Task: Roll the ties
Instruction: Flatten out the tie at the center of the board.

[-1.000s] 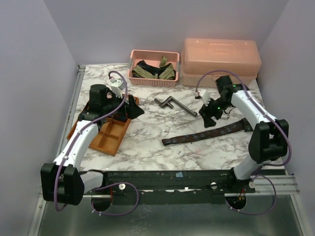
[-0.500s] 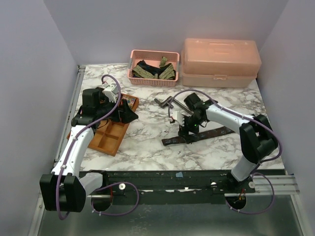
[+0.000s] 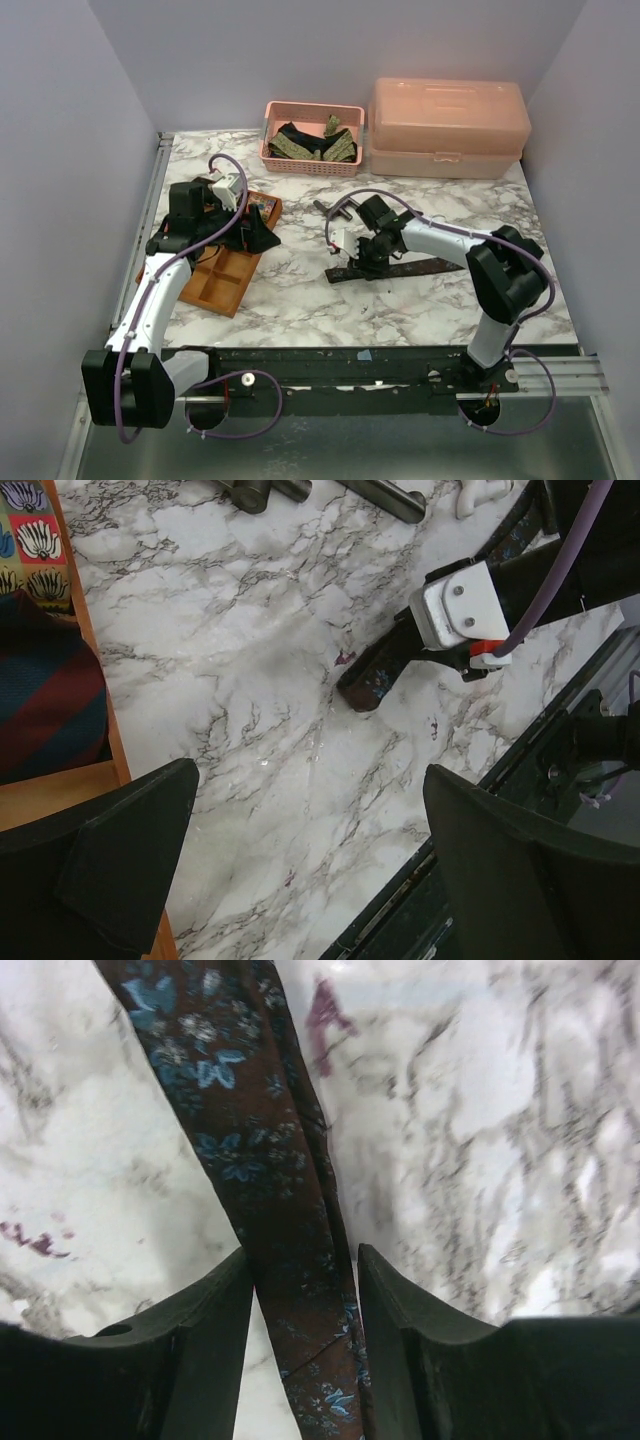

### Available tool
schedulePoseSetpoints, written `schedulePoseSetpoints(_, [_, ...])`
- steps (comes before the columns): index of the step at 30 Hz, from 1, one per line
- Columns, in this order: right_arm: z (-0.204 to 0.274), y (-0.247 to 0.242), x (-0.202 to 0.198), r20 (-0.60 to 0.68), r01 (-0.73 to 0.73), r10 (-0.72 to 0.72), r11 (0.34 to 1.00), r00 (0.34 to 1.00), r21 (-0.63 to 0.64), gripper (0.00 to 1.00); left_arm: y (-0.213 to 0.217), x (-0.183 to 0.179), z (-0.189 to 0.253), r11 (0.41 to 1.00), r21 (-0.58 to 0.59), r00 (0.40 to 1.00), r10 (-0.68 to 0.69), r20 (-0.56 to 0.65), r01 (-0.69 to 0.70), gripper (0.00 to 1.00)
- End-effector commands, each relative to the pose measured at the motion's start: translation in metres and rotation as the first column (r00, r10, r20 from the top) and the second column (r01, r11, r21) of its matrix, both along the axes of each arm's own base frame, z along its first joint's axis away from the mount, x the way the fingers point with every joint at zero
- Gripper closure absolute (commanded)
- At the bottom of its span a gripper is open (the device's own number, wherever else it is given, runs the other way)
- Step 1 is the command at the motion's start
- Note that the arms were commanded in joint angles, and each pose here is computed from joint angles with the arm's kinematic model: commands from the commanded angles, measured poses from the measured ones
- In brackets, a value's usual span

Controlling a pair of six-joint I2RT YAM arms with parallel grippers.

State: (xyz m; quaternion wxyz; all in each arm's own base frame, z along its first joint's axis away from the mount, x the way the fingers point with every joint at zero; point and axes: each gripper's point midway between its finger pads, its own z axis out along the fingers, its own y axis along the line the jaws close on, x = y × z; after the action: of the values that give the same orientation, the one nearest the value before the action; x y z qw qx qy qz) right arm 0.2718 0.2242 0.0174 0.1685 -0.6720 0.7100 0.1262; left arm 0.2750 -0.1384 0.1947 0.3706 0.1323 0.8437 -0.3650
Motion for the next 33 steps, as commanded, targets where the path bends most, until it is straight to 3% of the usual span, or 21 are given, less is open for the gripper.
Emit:
schedulePoseSetpoints(1, [-0.016,0.0,0.025,0.052,0.013,-0.01,0.998,0.999,-0.054,0.53,0.004,0.012,0.009,1.0,0.021,0.999,0.001,0.039,-0.002,0.01])
schedulePoseSetpoints(8, [0.026,0.026,0.011,-0.084,0.106,-0.1,0.992,0.991,0.068,0.31,0.003,0.014,0.019,1.0,0.005,0.998,-0.004,0.06,0.004,0.01])
schedulePoseSetpoints(14, [0.126,0.065,0.037,-0.038,0.221,-0.221,0.924,0.975,0.312,0.15,0.003,0.013,0.034,1.0,-0.024,0.996,-0.017,0.086,0.019,0.02])
schedulePoseSetpoints(18, [0.191,0.087,0.062,-0.033,0.339,-0.37,0.806,0.928,0.486,0.01,0.008,0.011,0.043,1.0,0.0,0.993,-0.015,0.12,0.015,0.02])
schedulePoseSetpoints(21, [0.205,0.089,0.103,-0.082,0.553,-0.615,0.634,0.784,0.541,0.0,0.02,0.013,0.047,1.0,0.018,0.991,0.02,0.133,-0.023,0.01])
schedulePoseSetpoints(22, [0.202,0.088,0.111,-0.089,0.589,-0.647,0.617,0.757,0.523,0.0,0.023,0.014,0.047,0.999,0.02,0.99,0.032,0.134,-0.035,0.01])
schedulePoseSetpoints(24, [0.192,0.1,0.104,-0.194,0.583,-0.57,0.651,0.798,0.485,0.0,0.028,0.015,0.048,0.998,0.02,0.989,0.051,0.136,-0.055,0.02])
schedulePoseSetpoints(27, [0.193,0.117,0.071,-0.389,0.602,-0.46,0.641,0.798,0.476,0.0,0.032,0.013,0.05,0.997,0.02,0.989,0.074,0.128,-0.077,0.02])
schedulePoseSetpoints(31, [0.178,0.13,0.027,-0.629,0.675,-0.342,0.608,0.698,0.418,0.05,0.035,0.005,0.046,0.996,0.027,0.99,0.083,0.117,-0.087,0.02])
schedulePoseSetpoints(33, [0.17,0.133,0.015,-0.69,0.698,-0.304,0.591,0.657,0.404,0.0,0.035,0.0,0.044,0.996,0.032,0.991,0.08,0.11,-0.084,0.01])
